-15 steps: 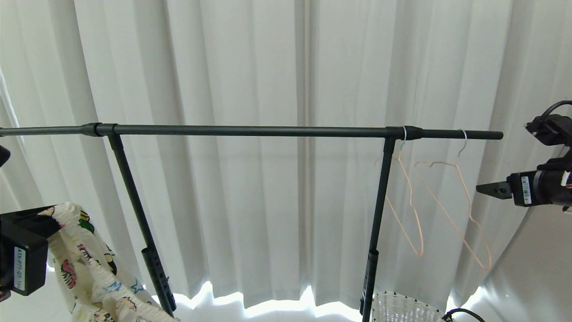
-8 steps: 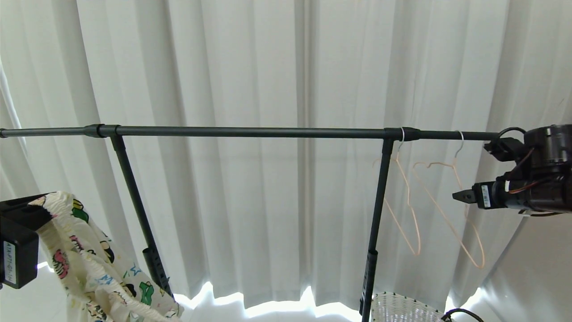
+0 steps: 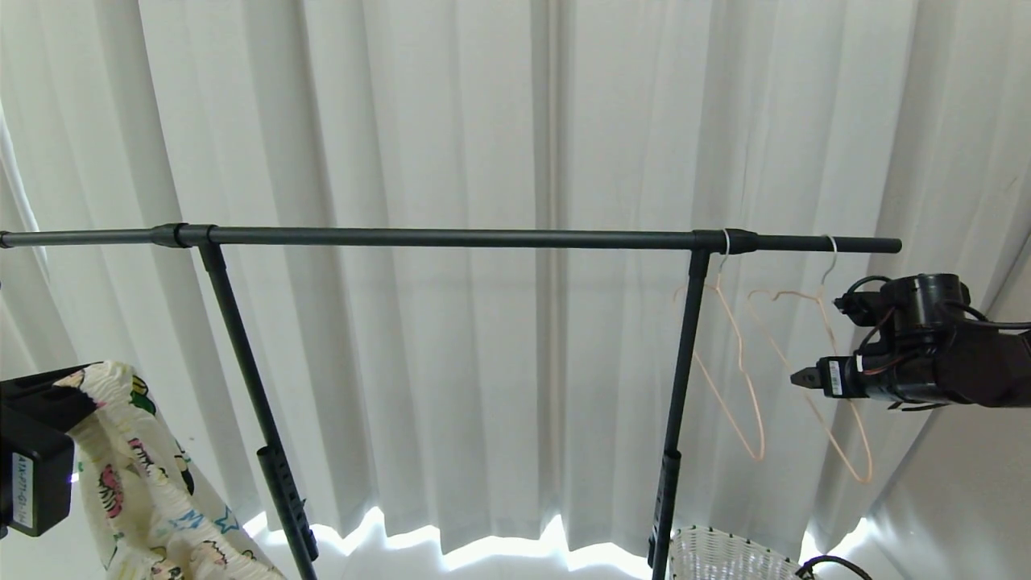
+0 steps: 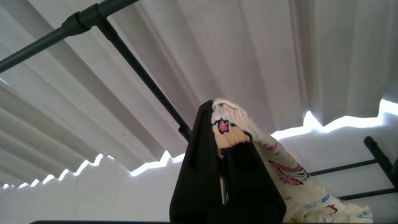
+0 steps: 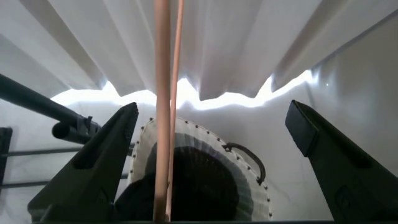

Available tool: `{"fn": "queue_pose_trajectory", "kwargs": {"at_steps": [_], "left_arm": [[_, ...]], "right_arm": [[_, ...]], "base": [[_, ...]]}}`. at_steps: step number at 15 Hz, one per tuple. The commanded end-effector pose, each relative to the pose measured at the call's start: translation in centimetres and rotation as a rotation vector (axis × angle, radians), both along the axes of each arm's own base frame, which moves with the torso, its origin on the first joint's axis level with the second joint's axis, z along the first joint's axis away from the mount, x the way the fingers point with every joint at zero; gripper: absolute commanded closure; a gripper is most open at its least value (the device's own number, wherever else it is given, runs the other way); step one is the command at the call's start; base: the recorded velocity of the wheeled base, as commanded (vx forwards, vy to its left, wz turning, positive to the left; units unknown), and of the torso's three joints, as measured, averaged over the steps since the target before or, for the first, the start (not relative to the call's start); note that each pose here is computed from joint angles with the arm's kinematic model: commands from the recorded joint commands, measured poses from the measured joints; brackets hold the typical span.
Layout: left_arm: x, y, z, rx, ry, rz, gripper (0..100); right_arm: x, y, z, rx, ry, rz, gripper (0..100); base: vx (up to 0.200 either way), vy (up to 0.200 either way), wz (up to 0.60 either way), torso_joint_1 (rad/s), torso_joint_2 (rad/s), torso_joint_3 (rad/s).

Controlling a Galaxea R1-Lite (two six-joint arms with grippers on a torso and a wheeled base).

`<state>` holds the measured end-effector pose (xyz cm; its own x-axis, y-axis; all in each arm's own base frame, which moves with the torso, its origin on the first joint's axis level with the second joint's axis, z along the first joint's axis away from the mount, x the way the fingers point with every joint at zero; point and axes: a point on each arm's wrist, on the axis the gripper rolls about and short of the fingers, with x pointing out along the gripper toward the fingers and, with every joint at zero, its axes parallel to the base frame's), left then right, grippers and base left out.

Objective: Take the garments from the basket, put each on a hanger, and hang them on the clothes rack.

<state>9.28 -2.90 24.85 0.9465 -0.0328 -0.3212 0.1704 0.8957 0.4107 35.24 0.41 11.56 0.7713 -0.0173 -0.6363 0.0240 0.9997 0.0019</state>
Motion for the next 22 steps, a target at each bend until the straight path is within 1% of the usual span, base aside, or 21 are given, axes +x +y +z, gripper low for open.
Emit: {"fn": "queue_pose_trajectory", "kwargs": {"at_steps": [1, 2, 5, 9, 13, 15, 18, 19, 22], "left_arm": [[0.1, 0.0, -0.1, 0.001, 0.004, 0.000, 100], [0.0, 0.0, 0.0, 0.001, 0.002, 0.000, 100], [0.0, 0.0, 0.0, 0.001, 0.002, 0.000, 100], [0.0, 0.0, 0.0, 0.000, 0.000, 0.000, 100], [-0.1, 0.0, -0.1, -0.001, 0.001, 0.000, 100], [-0.2, 0.1, -0.4, -0.001, 0.005, 0.001, 100], [-0.4, 0.2, -0.6, -0.001, 0.005, 0.001, 100], [-0.4, 0.2, -0.6, -0.001, 0.007, -0.001, 100], [-0.3, 0.1, -0.7, 0.001, 0.011, -0.001, 100]], "right_arm": [[0.3, 0.0, -0.5, -0.001, 0.011, -0.001, 0], [0.3, 0.0, -0.5, -0.001, 0.011, -0.001, 100], [0.3, 0.0, -0.4, -0.001, 0.008, 0.001, 100], [0.3, 0.0, 0.0, -0.001, -0.018, 0.000, 100], [0.0, 0.0, 1.0, 0.001, -0.047, 0.000, 100], [-0.4, 0.0, 1.9, 0.003, -0.073, -0.001, 100], [-1.0, 0.0, 2.7, 0.003, -0.093, -0.001, 100], [-1.4, 0.0, 3.3, 0.003, -0.109, 0.001, 100], [-3.2, 0.1, 3.9, 0.000, -0.113, 0.003, 100]], "base": [[0.000, 0.000, 0.00, 0.000, 0.00, 0.000], [0.000, 0.000, 0.00, 0.000, 0.00, 0.000], [0.000, 0.000, 0.00, 0.000, 0.00, 0.000], [0.000, 0.000, 0.00, 0.000, 0.00, 0.000], [0.000, 0.000, 0.00, 0.000, 0.00, 0.000], [0.000, 0.000, 0.00, 0.000, 0.00, 0.000], [0.000, 0.000, 0.00, 0.000, 0.00, 0.000], [0.000, 0.000, 0.00, 0.000, 0.00, 0.000], [0.000, 0.000, 0.00, 0.000, 0.00, 0.000]]}}
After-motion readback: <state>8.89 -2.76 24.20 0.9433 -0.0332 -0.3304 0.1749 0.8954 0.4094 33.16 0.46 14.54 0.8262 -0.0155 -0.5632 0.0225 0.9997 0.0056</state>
